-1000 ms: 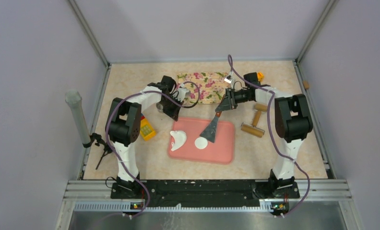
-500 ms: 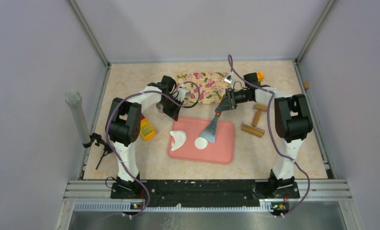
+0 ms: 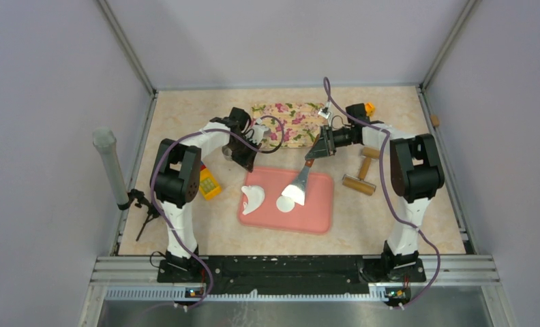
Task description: Roll out the dumpling wrappers from the dough
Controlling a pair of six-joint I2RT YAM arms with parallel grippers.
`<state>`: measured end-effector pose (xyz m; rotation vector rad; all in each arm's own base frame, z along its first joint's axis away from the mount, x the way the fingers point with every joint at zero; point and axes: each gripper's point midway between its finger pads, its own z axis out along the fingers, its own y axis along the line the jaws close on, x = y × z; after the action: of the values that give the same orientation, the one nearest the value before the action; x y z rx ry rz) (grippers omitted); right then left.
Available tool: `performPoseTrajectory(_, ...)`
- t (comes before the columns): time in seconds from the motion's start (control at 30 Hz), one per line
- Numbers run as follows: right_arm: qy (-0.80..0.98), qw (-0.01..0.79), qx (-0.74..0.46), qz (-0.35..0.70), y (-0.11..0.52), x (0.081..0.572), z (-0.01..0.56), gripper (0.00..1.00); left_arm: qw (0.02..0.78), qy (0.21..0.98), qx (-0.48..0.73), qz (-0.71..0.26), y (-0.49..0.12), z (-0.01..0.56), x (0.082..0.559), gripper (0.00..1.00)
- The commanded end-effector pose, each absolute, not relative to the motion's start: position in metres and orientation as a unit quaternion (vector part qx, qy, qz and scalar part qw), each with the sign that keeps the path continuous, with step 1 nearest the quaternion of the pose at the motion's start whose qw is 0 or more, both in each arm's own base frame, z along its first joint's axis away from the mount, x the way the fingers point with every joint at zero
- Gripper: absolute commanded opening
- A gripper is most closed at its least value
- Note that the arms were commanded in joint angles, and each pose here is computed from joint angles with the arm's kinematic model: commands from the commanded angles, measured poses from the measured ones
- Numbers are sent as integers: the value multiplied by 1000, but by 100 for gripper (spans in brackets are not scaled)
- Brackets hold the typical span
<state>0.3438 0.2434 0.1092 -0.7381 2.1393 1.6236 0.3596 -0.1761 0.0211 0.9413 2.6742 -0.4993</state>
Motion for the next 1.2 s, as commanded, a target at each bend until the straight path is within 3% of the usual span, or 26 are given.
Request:
performPoseTrajectory(0.0,717,179,-288,610,253,326,152,0,115,932,320,-129,-163,-15,365,0)
performPoseTrajectory(0.37,725,214,-299,583,251,335,163,0,115,931,321,-129,-164,-15,365,0)
performPoseTrajectory(0.8,761,313,-242,514,219,382,174,0,113,931,323,-129,-164,-16,365,0)
performPoseTrajectory(1.17,811,235,-224,486,220,376,100,0,114,931,322,-126,-164,-16,365,0)
